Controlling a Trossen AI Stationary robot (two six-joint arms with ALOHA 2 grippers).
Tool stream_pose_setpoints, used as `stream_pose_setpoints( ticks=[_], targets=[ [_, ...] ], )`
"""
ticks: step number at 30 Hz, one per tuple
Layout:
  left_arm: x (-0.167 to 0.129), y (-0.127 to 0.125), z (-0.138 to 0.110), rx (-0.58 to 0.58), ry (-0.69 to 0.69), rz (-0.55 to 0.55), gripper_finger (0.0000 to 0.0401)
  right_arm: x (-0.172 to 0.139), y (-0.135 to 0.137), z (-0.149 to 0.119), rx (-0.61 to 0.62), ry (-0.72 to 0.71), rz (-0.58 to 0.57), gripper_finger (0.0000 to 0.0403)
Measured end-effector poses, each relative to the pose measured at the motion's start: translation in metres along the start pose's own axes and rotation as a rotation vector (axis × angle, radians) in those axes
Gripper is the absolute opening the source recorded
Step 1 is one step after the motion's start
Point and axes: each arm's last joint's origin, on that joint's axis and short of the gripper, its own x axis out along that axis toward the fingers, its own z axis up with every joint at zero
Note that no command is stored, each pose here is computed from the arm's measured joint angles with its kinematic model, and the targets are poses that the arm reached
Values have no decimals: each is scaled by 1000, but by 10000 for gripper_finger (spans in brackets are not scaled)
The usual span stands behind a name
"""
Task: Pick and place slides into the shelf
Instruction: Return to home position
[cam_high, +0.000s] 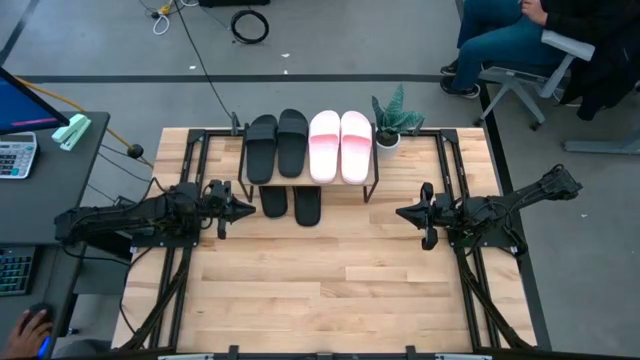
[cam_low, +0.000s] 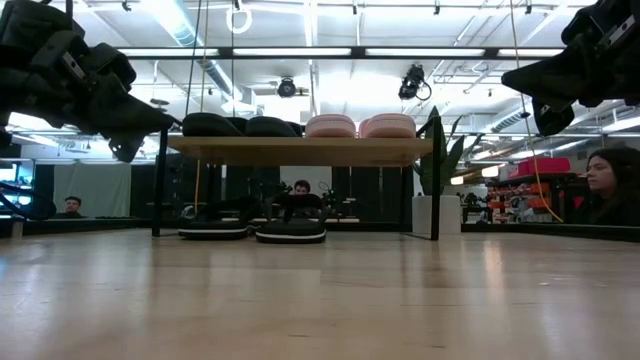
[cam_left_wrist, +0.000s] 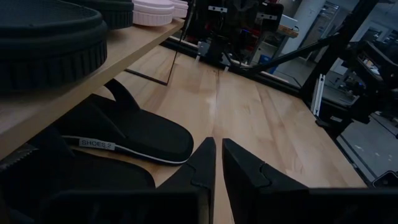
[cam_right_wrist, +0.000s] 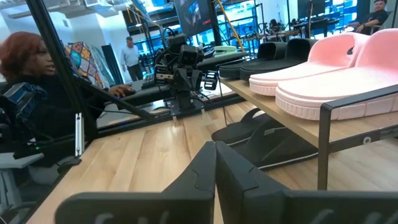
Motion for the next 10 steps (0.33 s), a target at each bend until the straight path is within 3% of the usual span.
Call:
stream_pose_setpoints(
  ticks=[10],
  targets=[
    [0,0,0,0,0,0,21,0,0,0,0,0,0,10]
  ],
)
